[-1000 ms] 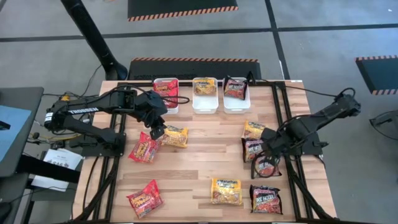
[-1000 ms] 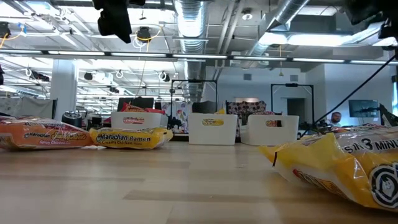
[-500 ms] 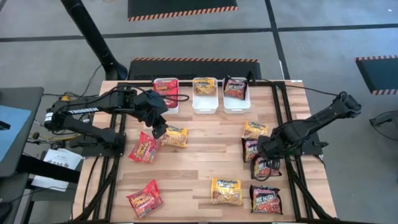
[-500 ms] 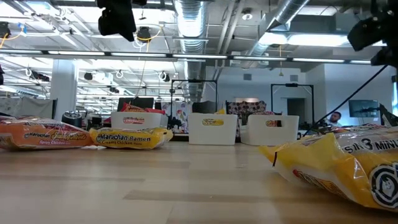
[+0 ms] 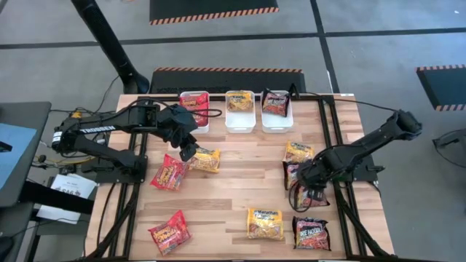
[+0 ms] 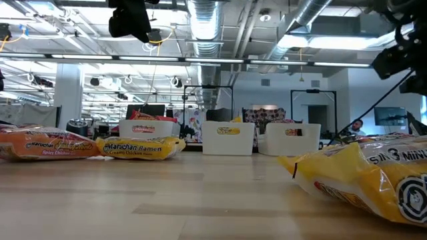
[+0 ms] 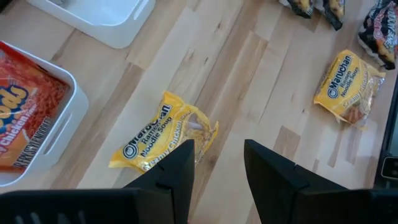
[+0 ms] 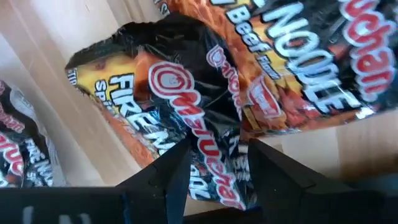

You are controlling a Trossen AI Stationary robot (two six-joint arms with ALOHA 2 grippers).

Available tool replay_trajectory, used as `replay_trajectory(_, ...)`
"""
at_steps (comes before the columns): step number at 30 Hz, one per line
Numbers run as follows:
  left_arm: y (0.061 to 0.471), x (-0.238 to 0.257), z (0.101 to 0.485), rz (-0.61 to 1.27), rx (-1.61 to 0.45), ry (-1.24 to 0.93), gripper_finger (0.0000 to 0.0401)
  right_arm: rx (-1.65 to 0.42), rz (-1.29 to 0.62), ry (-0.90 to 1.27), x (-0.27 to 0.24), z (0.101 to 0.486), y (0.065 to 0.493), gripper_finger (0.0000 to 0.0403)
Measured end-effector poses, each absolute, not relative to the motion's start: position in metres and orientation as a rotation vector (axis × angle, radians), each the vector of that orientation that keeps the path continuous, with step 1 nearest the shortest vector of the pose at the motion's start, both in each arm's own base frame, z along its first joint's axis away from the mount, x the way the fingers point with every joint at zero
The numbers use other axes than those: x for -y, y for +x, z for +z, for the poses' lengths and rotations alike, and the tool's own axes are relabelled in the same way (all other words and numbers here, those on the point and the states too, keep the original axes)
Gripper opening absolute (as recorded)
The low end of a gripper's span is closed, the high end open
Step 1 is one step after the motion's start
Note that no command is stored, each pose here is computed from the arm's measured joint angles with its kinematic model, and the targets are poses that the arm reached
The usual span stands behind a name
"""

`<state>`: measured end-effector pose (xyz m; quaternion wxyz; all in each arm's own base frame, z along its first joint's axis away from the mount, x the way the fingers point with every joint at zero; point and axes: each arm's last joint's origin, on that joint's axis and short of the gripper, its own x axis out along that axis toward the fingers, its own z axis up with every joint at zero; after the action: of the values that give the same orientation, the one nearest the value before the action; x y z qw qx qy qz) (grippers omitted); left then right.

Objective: Sort Maruchan noodles
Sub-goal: Put the black noodle pack into the right white bin

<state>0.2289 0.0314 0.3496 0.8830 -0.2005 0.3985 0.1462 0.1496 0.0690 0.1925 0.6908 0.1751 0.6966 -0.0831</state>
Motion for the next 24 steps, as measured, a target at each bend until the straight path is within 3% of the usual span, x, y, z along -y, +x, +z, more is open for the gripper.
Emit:
replay_trajectory(9,0.229,-0.032,0.349,0.309,-0.831,-0.415,0.0125,-1.602,-0.190,0.396,-0.074,0.178,0.161,0.0170)
replay_trajectory(19,0.229,-0.032,0.349,0.330,-0.828,-0.405,0.0125,-1.657,-0.206,0.446,-0.078,0.170,0.166,0.0019)
replay_trajectory(24,0.229,-0.032,0.349,0.330,-0.829,-0.405,0.0125,-1.655,-0.226,0.472,-0.078,0.171,0.166,0.0010)
